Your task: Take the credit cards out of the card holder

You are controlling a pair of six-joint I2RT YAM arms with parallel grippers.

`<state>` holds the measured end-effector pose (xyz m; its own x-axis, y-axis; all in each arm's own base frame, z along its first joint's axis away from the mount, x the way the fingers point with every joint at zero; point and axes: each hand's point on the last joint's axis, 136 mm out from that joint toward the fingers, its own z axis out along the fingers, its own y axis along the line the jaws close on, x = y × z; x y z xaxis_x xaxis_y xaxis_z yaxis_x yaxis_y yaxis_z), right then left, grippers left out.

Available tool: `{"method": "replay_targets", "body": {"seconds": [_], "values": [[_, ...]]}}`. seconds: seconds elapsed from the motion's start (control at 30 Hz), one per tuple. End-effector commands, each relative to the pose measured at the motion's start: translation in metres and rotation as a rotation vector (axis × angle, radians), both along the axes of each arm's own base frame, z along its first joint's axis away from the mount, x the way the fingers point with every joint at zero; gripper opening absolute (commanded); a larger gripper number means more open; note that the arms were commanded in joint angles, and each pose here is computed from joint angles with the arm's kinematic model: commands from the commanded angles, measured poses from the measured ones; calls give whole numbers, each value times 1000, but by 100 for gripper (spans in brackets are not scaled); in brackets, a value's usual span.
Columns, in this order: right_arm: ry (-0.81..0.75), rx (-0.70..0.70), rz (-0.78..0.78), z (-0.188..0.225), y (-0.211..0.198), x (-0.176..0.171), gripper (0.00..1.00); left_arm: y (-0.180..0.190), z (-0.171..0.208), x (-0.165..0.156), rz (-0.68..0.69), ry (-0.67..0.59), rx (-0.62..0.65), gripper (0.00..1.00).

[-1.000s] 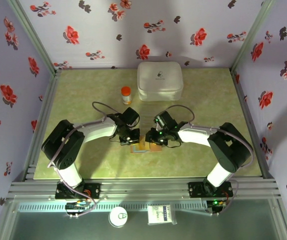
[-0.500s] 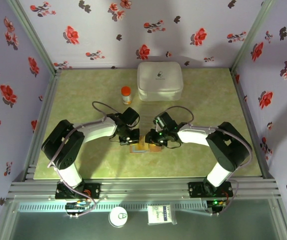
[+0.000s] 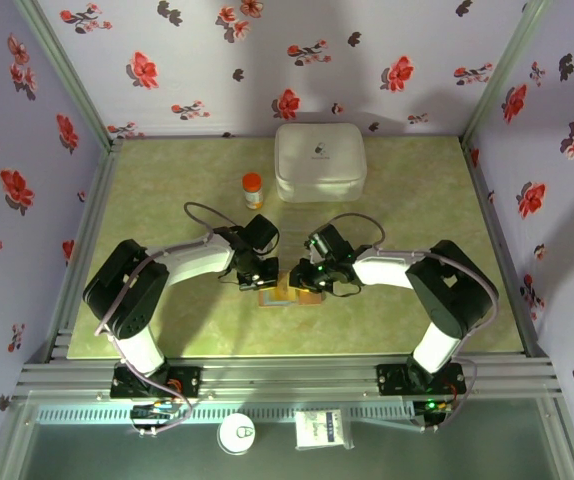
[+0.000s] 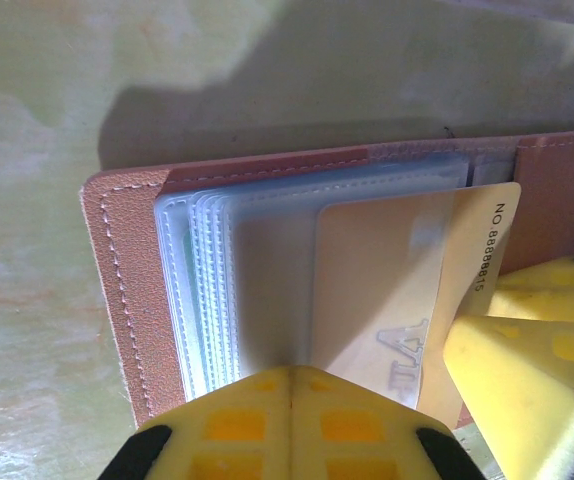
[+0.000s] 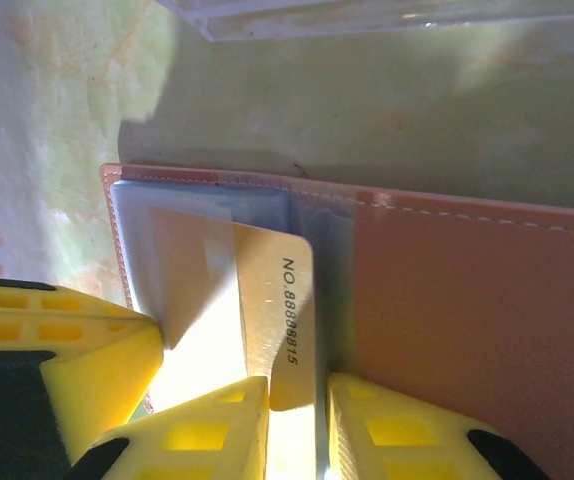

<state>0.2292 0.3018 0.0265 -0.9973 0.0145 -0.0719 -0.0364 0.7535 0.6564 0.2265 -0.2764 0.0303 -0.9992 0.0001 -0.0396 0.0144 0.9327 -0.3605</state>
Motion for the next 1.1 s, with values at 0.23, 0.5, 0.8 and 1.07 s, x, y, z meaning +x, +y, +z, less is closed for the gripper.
{"method": "replay_targets", "body": {"seconds": [0.23,0.5,0.8,1.07], "values": [[4,-3,18,-6,-2,-2,14,14,-8,-6,-12,12,76,0],[-26,-43,-3,0,-19,-4,8,15,-6,-5,-7,2,77,0],[-63,-95,37,15,-32,-8,5,12,6,1,-8,-32,54,0],[-180,-212,182,44,-48,-4,3,2,30,14,-4,-80,-5,0]]}}
